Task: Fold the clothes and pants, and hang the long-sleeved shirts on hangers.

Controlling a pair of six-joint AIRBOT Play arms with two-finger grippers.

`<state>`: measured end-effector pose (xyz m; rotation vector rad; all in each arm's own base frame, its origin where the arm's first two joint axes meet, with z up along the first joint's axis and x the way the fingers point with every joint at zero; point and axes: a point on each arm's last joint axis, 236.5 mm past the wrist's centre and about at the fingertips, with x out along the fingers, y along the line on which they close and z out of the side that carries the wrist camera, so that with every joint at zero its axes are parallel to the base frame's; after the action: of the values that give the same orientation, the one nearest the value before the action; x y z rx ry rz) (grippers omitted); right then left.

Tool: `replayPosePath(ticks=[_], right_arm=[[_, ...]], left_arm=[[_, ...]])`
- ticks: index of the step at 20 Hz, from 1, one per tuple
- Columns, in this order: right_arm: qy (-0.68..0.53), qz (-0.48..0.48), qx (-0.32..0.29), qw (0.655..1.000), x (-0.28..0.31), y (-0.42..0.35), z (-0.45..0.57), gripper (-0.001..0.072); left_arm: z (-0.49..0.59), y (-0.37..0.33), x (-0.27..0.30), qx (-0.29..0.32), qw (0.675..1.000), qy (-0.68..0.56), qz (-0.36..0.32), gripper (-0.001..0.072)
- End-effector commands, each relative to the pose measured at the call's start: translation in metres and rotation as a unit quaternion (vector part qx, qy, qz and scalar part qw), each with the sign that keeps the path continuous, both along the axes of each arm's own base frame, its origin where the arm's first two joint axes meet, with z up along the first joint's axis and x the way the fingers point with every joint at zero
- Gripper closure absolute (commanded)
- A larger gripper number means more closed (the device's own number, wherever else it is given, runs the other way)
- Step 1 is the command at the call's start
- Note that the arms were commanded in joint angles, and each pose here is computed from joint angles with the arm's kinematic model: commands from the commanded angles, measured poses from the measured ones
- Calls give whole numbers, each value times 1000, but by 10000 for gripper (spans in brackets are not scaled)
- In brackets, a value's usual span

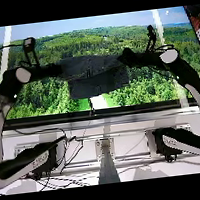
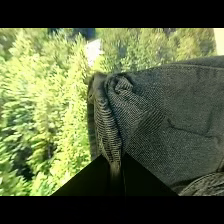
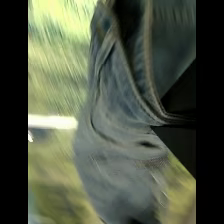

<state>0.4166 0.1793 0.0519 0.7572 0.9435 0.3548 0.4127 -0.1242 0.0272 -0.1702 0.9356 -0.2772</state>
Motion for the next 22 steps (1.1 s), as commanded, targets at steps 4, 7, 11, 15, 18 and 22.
replayPosePath(ticks=[4, 7, 11, 15, 18, 22], right_arm=[[156, 60, -60, 984, -46, -59, -76, 669], [235, 130, -76, 960, -100, -56, -95, 670], [234, 134, -114, 956, -106, -60, -114, 490], [163, 65, -129, 976, -59, -71, -111, 28], [159, 23, -124, 979, -42, -80, -115, 34], [200, 31, -78, 976, -28, -97, -120, 34]], left_arm=[[-48, -13, -50, 18, 983, 156, -89, 659], [-66, -15, -91, 24, 961, 248, -121, 659], [-93, -18, -86, 24, 957, 265, -114, 255], [-108, -20, -86, 20, 953, 282, -111, 15], [-108, -19, -86, 20, 953, 281, -111, 15], [-109, -19, -86, 20, 953, 281, -110, 15]])
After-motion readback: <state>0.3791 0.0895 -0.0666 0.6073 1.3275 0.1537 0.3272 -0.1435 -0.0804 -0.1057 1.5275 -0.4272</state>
